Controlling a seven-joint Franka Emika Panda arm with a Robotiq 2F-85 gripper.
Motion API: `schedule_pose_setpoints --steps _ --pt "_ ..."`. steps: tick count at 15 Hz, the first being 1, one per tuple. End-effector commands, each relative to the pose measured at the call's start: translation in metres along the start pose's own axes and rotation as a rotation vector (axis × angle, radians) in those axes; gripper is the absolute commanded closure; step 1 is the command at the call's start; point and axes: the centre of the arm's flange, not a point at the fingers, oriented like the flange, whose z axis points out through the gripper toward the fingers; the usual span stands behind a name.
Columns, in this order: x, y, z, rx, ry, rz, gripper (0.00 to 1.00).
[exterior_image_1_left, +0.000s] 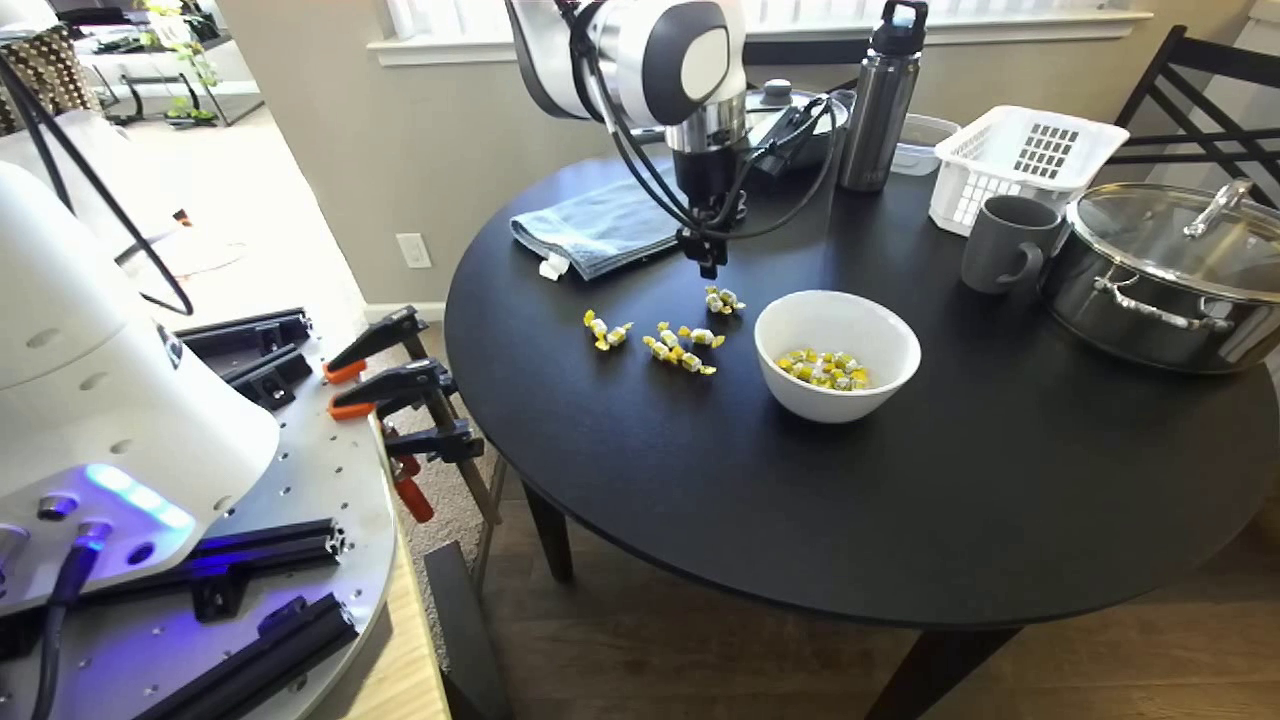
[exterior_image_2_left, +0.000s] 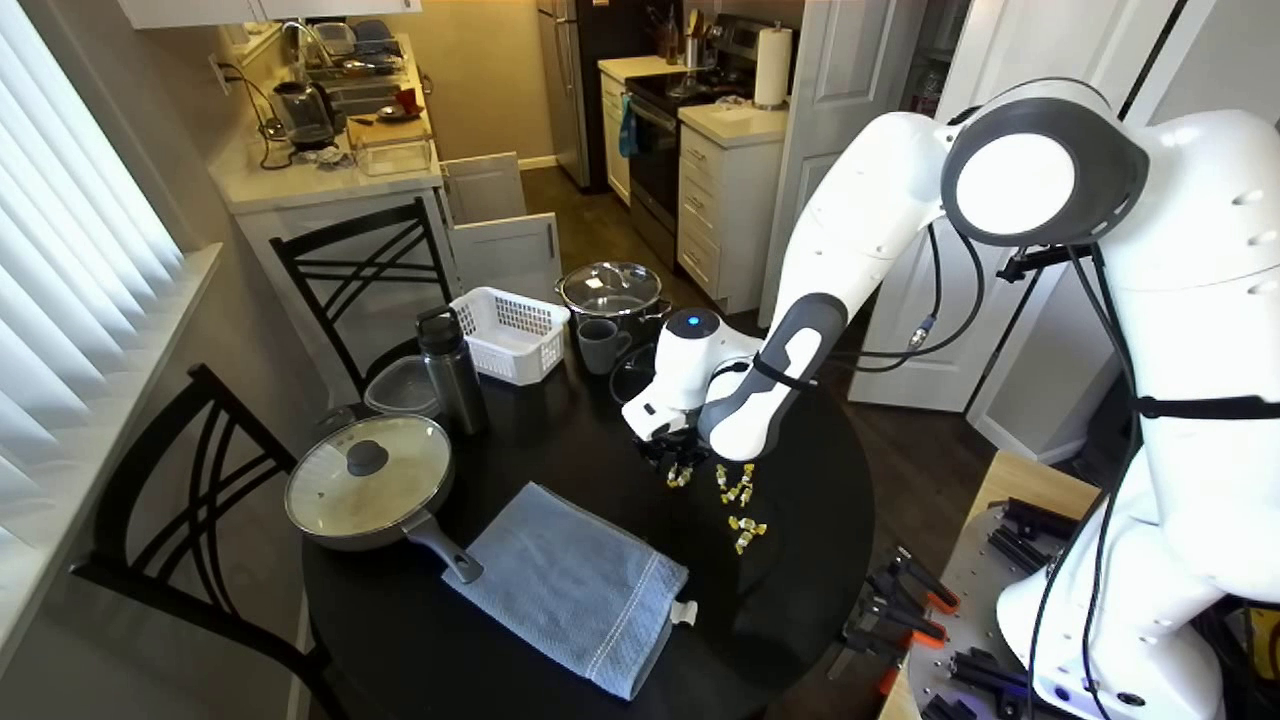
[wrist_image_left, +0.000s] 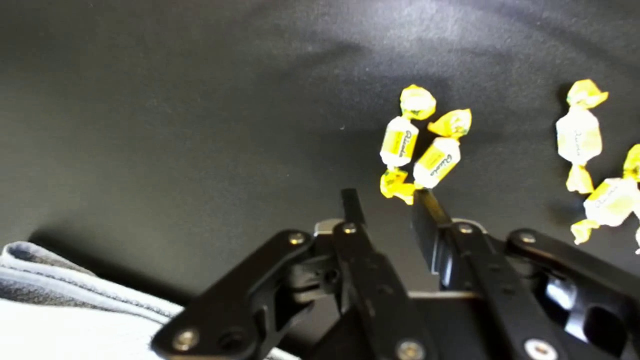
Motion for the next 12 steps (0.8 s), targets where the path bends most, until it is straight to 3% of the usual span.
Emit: schedule_pose_setpoints --steps 1,7,12 --pt "-0.002 -0.013 -0.005 -0.004 -0.025 0.066 0.36" --pt "-0.016 -0.028 0.016 -0.003 -0.018 0.272 0.01" --pt "-0.013 -0.028 0.025 -0.01 -0.01 0.36 0.0"
